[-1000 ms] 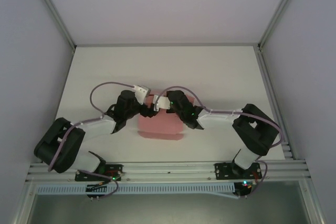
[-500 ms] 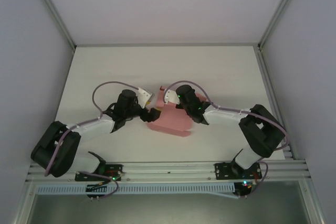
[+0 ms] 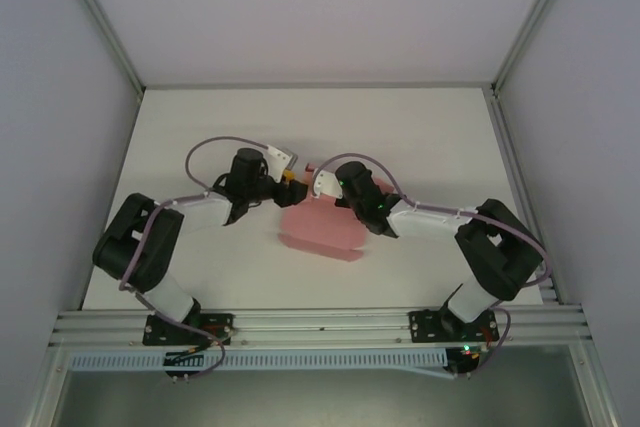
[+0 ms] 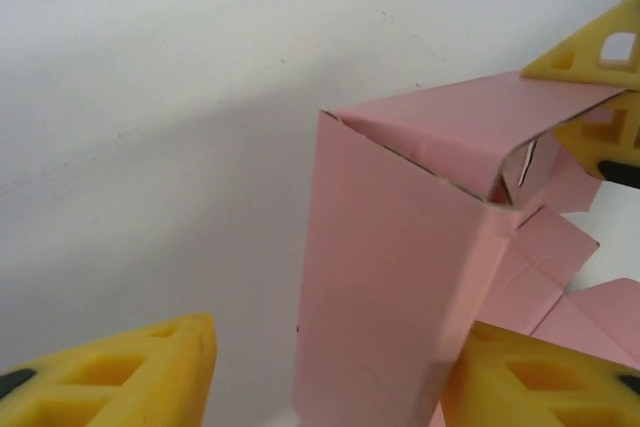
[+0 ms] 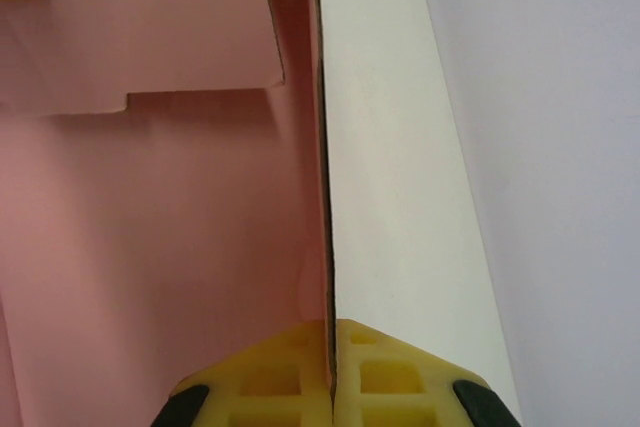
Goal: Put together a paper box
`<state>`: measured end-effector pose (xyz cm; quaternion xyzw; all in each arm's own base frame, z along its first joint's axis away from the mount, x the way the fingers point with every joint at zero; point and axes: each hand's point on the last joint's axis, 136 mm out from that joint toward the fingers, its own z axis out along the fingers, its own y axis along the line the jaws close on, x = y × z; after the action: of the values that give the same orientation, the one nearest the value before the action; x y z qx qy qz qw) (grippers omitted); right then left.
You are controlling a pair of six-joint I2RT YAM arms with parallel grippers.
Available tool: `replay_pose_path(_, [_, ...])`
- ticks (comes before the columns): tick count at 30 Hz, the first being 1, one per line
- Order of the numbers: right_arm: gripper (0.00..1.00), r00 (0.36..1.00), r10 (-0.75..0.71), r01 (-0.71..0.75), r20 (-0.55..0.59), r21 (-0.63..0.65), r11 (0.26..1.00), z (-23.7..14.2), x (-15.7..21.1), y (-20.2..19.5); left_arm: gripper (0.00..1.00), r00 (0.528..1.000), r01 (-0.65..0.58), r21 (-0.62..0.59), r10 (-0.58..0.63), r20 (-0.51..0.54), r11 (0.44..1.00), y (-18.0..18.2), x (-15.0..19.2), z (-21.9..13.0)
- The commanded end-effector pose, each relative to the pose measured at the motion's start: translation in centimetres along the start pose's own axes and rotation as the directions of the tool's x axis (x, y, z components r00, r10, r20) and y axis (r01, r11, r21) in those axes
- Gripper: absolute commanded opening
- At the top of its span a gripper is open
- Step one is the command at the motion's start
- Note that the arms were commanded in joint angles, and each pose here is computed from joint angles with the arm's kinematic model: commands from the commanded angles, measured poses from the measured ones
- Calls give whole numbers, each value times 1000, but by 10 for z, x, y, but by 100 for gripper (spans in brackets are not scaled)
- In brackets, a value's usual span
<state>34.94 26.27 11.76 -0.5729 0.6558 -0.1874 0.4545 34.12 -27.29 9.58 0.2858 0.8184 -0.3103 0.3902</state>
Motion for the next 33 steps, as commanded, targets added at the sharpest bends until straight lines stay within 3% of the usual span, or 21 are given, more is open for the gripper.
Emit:
replay_pose_path(1, [0, 1000, 24, -24, 7, -10, 1000, 2, -6, 2, 53, 999, -36, 34, 36, 7, 999, -7, -9, 11])
replay_pose_path(6, [0, 1000, 21, -21, 15, 2, 1000, 0, -9, 0, 27, 995, -85, -96, 80, -55, 992, 6, 2, 24])
replay_pose_path(9, [0, 1000, 22, -22, 19, -3, 1000, -2, -11, 1, 2, 994, -98, -285, 82, -65, 953, 30, 10, 24])
replay_pose_path(10, [0, 999, 27, -27, 19, 5, 1000, -3, -12, 0, 0, 994, -101, -369, 83, -66, 924, 41, 12, 21])
replay_pose_path(15, [0, 1000, 26, -26, 9, 1, 1000, -8, -12, 2, 0, 995, -92, -631, 98, -26, 770, 77, 17, 3])
replay_pose_path(18, [0, 999, 40, -40, 7, 16, 999, -12, -13, 0, 0, 991, -109, -740, 131, -28, 664, 85, 18, -4])
replay_pose_path(19, [0, 998, 53, -54, 21, 14, 998, -16, -17, -1, 4, 991, -107, -756, 126, -33, 646, 86, 18, -3])
replay_pose_path(20, [0, 998, 57, -57, 41, -10, 998, -20, -22, 3, 1, 993, -91, -778, 121, -19, 622, 87, 19, -5])
replay_pose_path(24, [0, 991, 81, -75, 104, -60, 995, -28, -38, 9, 5, 991, -92, -748, 131, -7, 657, 68, 17, 13])
replay_pose_path(26, [0, 992, 72, -64, 99, -80, 995, -28, -39, 13, 0, 994, -73, -771, 113, -2, 632, 69, 16, 18])
replay_pose_path(29, [0, 993, 75, -65, 93, -102, 993, -28, -38, 18, 0, 997, -45, -841, 71, -7, 539, 82, 16, 17])
replay_pose_path(31, [0, 994, 73, -65, 79, -100, 993, -28, -35, 19, 0, 998, -44, -893, 54, -22, 447, 94, 20, 8])
replay_pose_path(32, [0, 995, 74, -67, 73, -94, 993, -28, -33, 18, 0, 999, -34, -904, 35, -21, 427, 99, 24, 5])
replay_pose_path(33, [0, 994, 79, -72, 72, -92, 993, -28, -33, 18, 0, 1000, -13, -890, 14, -7, 456, 100, 28, 8])
